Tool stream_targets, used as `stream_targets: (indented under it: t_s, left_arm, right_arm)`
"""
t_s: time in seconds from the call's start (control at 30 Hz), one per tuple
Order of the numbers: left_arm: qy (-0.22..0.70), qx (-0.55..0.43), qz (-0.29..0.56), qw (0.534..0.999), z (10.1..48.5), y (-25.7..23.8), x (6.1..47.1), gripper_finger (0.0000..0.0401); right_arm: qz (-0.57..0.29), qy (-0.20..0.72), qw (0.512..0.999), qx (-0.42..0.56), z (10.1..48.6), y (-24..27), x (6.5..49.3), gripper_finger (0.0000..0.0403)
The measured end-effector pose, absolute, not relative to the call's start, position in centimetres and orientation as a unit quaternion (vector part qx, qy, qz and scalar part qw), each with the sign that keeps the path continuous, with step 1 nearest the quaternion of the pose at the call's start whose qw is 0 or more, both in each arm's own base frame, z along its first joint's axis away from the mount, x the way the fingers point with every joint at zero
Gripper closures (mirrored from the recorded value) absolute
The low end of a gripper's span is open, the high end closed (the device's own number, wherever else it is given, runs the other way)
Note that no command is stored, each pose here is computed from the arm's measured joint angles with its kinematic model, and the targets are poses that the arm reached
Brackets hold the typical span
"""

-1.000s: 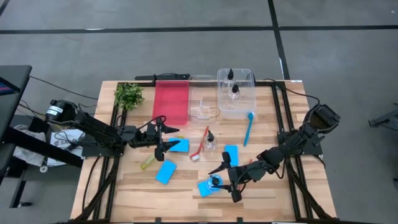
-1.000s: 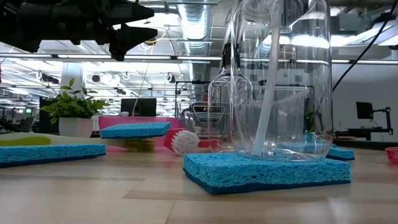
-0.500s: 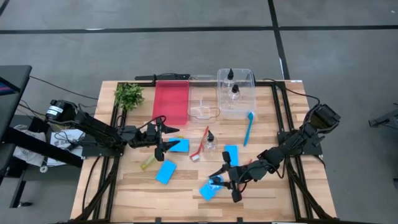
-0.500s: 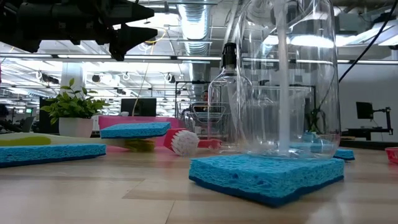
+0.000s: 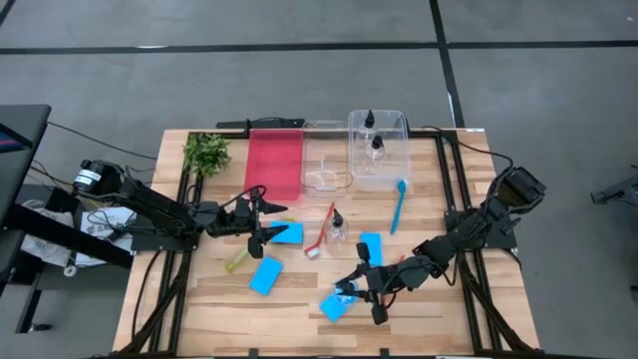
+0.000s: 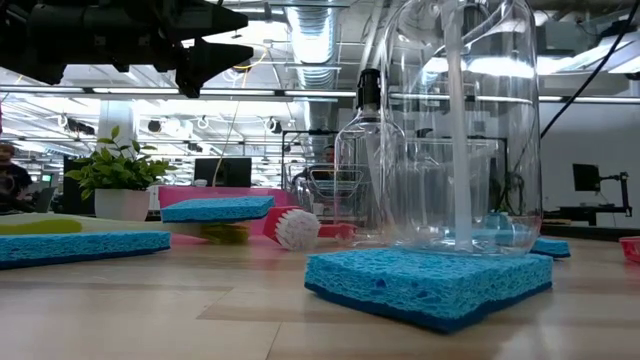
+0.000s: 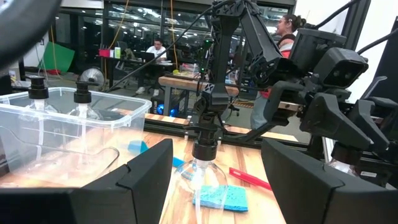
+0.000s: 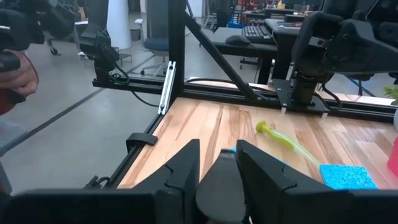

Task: Pick & Place Kitchen Sink Supplies
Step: Put the bottom soap dispenser into the right transparent bin

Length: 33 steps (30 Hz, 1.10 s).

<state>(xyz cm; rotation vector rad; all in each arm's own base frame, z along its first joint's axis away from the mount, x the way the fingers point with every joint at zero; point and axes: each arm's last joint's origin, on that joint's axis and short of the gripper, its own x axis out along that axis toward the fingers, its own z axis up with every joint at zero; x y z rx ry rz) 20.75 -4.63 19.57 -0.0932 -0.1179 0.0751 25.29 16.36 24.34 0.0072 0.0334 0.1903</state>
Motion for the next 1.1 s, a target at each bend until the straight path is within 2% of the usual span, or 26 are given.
stream_targets:
  t_s: [0.27,0.5,0.73,0.93,1.1]
  left_arm:
    - [-0.059,-0.046,0.038,0.996,19.6,-4.6,20.7,0.0153]
    - [-0.059,-0.046,0.038,0.996,19.6,-4.6,20.7,0.0153]
    - [-0.059,-0.046,0.038,0.996,19.6,-4.6,20.7,0.0153]
    - [-0.059,-0.046,0.038,0.996,19.6,-4.6,20.7,0.0153]
    - [-0.059,-0.046,0.038,0.996,19.6,-4.6,20.7,0.0153]
  right_arm:
    - [0.095,0.009,0.995,0.005,24.5,16.3,25.3,0.0321]
    - [0.095,0.009,0.995,0.005,24.5,16.4,25.2,0.031]
    - [0.095,0.005,0.995,0.005,24.6,16.4,25.3,0.0325]
    - [0.096,-0.001,0.995,0.009,25.0,16.3,25.1,0.0312]
    - [0.096,-0.017,0.995,0.018,26.2,15.9,24.5,0.0324]
